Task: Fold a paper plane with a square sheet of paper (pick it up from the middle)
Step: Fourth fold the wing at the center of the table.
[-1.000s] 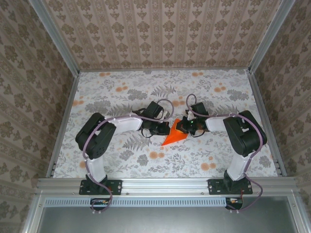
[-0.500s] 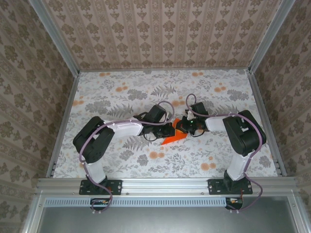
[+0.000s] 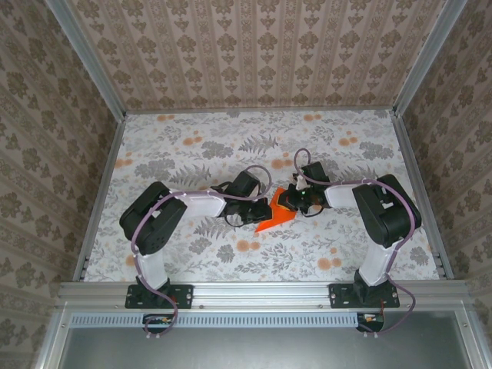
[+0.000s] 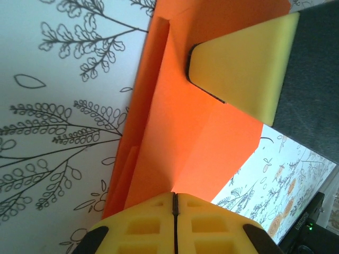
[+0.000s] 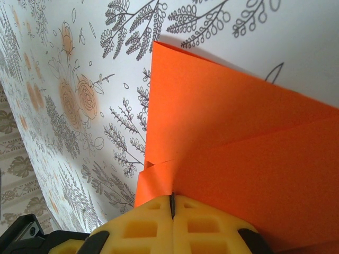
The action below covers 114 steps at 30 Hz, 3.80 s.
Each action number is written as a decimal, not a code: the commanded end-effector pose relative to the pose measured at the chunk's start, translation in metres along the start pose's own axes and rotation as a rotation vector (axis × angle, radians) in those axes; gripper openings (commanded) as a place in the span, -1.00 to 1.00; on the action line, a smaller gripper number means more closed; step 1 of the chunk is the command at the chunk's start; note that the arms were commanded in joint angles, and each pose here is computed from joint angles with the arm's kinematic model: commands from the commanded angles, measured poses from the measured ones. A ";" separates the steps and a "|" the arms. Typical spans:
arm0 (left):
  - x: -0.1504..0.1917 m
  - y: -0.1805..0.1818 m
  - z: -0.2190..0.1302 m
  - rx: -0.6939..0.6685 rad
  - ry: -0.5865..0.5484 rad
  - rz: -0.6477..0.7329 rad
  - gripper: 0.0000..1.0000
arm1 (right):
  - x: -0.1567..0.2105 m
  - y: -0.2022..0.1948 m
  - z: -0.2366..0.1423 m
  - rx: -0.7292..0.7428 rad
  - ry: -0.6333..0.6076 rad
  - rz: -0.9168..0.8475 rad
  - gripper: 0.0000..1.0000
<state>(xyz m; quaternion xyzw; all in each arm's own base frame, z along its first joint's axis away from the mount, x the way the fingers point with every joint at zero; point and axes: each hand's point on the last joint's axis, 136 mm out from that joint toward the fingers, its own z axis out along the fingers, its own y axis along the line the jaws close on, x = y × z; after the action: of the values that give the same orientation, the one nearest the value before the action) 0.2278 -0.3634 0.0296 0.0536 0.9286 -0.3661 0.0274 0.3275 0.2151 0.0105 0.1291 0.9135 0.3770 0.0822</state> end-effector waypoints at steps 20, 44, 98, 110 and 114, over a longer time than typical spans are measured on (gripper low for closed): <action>0.006 0.024 0.009 -0.030 0.020 -0.051 -0.92 | 0.026 0.016 -0.011 -0.047 0.057 -0.070 -0.89; 0.017 0.029 0.003 -0.038 0.047 -0.056 -0.92 | 0.048 -0.054 0.008 0.236 0.109 0.028 -0.94; 0.062 0.071 -0.020 -0.081 0.069 -0.217 -0.64 | 0.058 -0.079 0.006 0.350 0.155 0.066 -0.94; 0.025 0.008 -0.063 0.062 -0.081 0.018 -1.00 | 0.058 -0.079 0.005 0.352 0.153 0.063 -0.94; 0.013 -0.008 -0.055 0.099 -0.078 0.044 -1.00 | 0.058 -0.079 0.005 0.352 0.153 0.067 -0.94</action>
<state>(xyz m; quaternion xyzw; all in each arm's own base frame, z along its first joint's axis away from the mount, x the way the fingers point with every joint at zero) 0.2044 -0.3192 0.0656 0.0360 0.9128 -0.4031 0.0544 0.2971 0.2323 0.0093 0.0861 0.9271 0.3630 0.0348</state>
